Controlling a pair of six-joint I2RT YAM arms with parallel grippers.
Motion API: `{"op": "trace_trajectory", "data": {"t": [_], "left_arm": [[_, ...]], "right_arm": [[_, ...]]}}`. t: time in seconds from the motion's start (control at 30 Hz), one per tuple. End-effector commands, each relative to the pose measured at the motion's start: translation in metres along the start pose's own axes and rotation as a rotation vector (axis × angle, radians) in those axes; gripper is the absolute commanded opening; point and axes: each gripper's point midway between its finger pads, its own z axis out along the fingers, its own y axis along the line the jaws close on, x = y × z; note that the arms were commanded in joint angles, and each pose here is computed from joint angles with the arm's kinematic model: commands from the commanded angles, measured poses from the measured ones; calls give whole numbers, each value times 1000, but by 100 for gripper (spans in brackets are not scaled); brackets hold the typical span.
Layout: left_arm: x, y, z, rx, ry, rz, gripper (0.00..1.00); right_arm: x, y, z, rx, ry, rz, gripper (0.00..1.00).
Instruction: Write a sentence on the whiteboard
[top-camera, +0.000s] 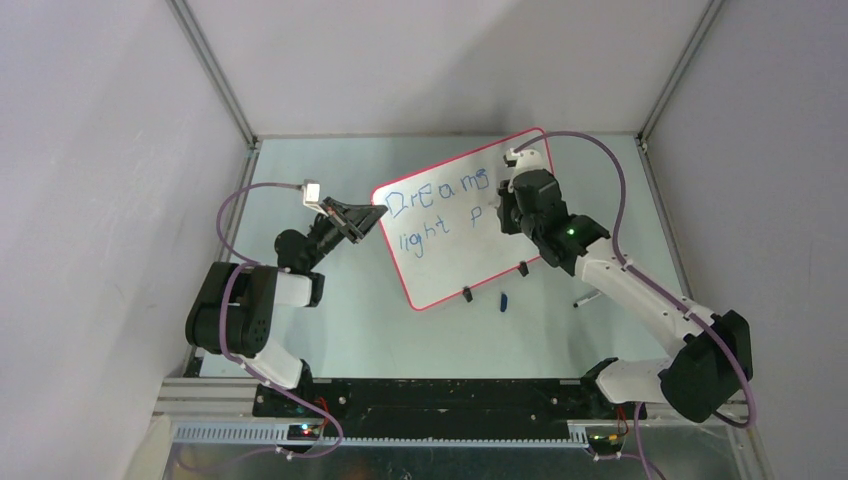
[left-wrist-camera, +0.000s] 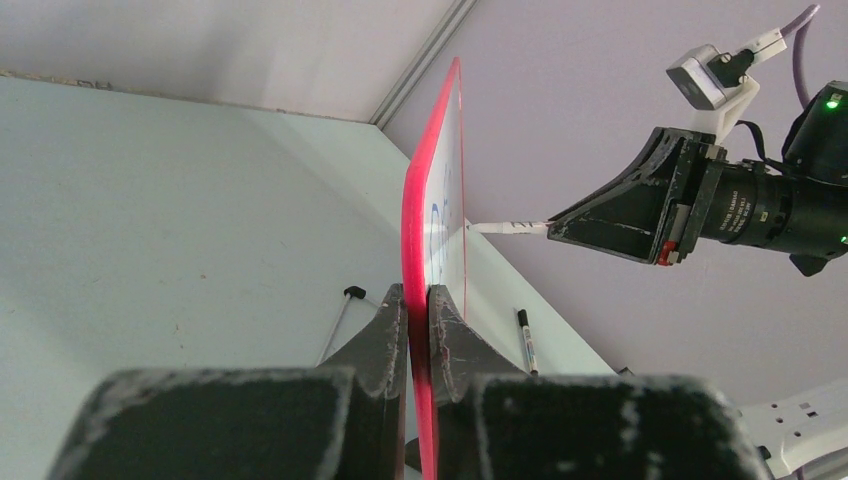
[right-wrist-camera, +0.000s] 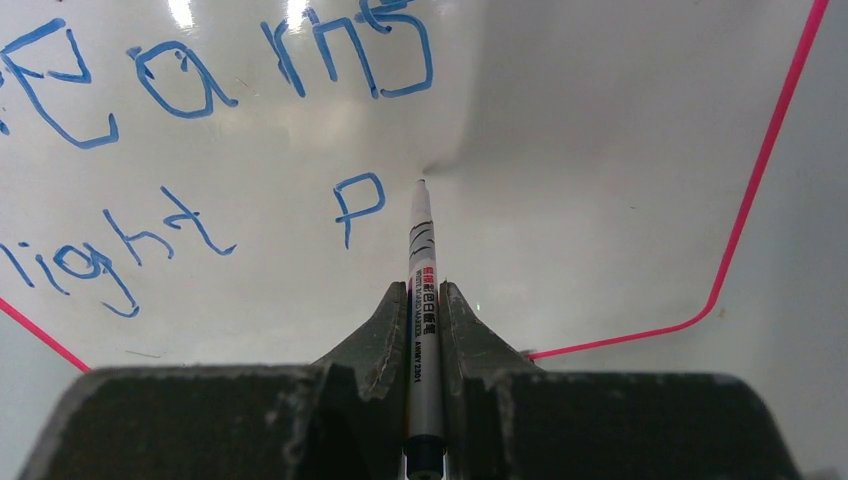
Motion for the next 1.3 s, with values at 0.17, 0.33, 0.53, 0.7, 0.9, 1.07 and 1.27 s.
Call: {"op": "trace_trajectory", "data": {"t": [0.17,0.33,0.53,0.7,0.9,1.07,1.27], "left_arm": [[-7,-12,-1,47,-24,125,0],[-7,-12,-1,47,-24,125,0],[-7,-12,-1,47,-25,126,0],[-6,-12,-1,47,-22,125,0],[-7,-12,-1,47,-23,127,0],[-7,-12,-1,47,-23,126,0],[-7,-12,-1,47,-24,127,0]], "right_arm": [[-19,0,5,-2,-51,40,0],[-18,-2,7,7,-47,43,0],[-19,-3,10,11,-51,49,0],[-23,-3,10,17,-59,53,0],[-23,1,12,-3,-57,55,0],[-23,3,12,-20,-57,55,0],[-23,8,11,-45,-55,49,0]]}}
